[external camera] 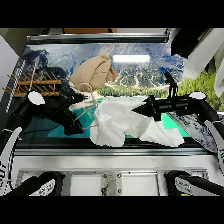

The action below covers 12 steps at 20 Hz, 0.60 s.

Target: Fold the clothes and pants, and hang the long-sleeved shirts on hangers.

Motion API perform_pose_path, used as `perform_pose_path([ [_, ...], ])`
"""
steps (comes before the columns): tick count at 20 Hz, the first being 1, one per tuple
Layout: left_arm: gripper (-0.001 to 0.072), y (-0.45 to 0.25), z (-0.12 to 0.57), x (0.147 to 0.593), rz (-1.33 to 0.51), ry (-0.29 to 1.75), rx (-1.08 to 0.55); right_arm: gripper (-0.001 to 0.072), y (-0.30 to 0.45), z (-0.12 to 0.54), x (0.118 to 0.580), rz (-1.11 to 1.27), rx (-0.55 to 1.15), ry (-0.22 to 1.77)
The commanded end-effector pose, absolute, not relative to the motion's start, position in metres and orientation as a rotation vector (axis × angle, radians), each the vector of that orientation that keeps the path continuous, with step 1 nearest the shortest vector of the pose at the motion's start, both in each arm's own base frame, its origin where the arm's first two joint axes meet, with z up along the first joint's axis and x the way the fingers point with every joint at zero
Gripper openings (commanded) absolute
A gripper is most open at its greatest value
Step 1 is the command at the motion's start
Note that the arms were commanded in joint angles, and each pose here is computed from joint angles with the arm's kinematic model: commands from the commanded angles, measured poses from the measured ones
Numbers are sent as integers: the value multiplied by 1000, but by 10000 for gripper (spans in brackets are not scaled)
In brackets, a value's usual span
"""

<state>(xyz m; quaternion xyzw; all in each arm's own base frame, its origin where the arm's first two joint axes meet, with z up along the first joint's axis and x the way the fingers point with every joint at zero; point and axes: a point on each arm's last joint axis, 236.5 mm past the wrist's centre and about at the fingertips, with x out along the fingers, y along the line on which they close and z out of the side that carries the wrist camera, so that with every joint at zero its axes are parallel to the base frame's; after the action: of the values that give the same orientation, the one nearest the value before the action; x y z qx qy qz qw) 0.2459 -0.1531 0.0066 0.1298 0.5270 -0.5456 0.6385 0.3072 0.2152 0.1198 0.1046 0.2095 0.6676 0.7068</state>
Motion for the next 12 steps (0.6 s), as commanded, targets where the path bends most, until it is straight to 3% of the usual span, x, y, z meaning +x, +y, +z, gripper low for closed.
perform_pose_path([
  [1,399,-151,3,256,-1161,1220,263,10,216,125,311,1472,255,450],
  [12,403,-129,7,256,-1071,1299,115,10,214,119,320,1422,270,489],
])
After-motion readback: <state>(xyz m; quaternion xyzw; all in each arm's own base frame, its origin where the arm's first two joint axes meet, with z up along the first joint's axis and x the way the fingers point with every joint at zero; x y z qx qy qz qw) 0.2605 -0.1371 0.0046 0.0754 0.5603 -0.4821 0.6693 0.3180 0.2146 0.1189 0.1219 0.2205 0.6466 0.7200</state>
